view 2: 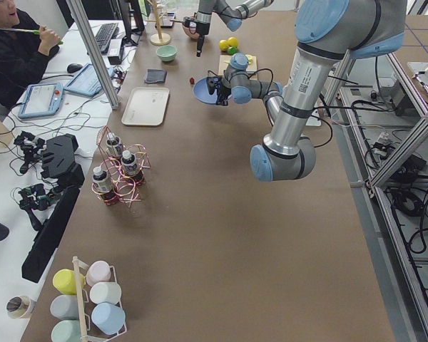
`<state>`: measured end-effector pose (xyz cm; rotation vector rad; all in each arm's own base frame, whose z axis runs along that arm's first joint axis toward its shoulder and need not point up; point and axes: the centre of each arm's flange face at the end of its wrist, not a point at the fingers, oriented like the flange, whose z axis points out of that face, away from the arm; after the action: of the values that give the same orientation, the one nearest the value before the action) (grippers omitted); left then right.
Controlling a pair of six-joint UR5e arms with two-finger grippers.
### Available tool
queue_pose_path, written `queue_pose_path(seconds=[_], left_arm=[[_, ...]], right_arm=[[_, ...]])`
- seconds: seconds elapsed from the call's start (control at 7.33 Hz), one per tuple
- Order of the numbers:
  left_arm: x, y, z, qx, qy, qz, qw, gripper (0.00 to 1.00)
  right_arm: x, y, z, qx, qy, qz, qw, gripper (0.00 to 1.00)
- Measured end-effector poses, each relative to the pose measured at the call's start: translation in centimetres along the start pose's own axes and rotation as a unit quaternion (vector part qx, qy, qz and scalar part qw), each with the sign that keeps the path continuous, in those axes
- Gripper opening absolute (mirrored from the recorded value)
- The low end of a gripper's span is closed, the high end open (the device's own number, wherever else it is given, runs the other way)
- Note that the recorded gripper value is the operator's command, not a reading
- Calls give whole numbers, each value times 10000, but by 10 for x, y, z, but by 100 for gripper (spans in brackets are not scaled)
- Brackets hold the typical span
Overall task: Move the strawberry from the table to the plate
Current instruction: 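Lower the right gripper over the red strawberry while the left hovers by the plate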
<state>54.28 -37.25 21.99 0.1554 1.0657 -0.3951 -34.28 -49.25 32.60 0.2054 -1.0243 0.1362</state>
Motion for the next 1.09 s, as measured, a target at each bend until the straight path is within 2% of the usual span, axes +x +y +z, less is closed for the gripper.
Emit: queue_pose_path(seconds=[0.27,0.68,0.82,0.95,1.09], left_arm=[[-6,-2,15,22,-154,8,9999,0],[-15,1,30,8,-308,18,9995,0],[-17,2,32,5,-327,15,9995,16],[-18,2,33,4,-328,14,9995,97],[-19,2,33,7,-326,16,9995,98]], right_arm=[[-13,8,7,-3,60,38,10000,100],[-43,12,19,-229,252,77,9994,100],[-45,13,22,-263,289,84,9992,100],[-43,12,26,-282,328,98,9990,100],[-40,11,32,-295,375,117,9988,100]])
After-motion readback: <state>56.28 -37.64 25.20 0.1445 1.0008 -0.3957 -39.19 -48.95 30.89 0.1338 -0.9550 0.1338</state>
